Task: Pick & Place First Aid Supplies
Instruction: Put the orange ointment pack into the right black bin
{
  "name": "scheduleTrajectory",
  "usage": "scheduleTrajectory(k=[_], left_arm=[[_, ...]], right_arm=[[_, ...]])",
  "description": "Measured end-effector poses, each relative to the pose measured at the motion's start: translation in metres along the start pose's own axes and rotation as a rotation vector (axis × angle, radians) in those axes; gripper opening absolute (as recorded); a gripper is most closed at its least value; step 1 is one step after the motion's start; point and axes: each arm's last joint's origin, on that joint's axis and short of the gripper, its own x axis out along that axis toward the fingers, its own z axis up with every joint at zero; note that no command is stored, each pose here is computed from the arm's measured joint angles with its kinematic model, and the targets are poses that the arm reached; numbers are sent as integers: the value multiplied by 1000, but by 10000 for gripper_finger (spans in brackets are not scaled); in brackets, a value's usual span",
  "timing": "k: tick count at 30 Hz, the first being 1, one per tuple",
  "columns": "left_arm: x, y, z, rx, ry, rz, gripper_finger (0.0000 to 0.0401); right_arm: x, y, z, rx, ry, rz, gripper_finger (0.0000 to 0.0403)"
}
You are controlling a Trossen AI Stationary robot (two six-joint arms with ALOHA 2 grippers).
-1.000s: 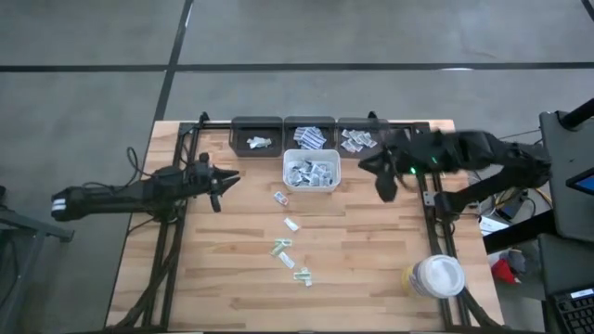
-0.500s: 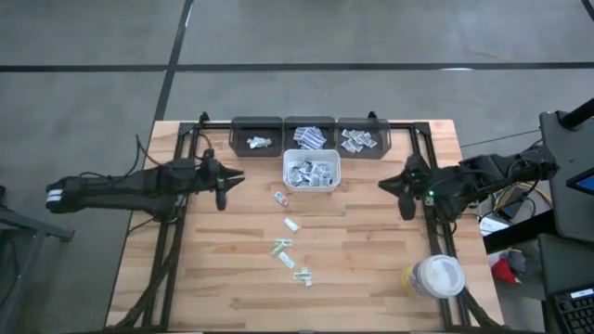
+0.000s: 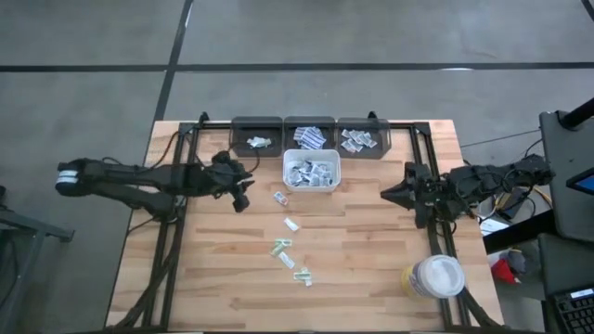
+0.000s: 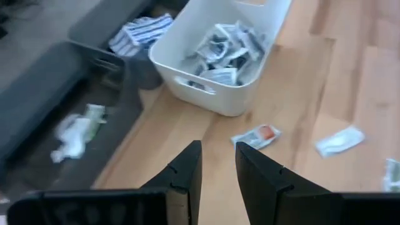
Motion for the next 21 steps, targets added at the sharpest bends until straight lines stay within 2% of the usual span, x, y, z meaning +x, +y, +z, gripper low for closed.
scheduleTrajectory(k=[4,8,21], left_arm=[[6,-11,10,68,96,40,94],[16,-25,23,111,119,36,94],[73,-59,32,426,246,27,94]], right_arm=[[1,-4,-9,-10,-52,57,33],[4,-6,-16,-28,-116,90,33],[5,-12,-28,-79,-106,81,33]])
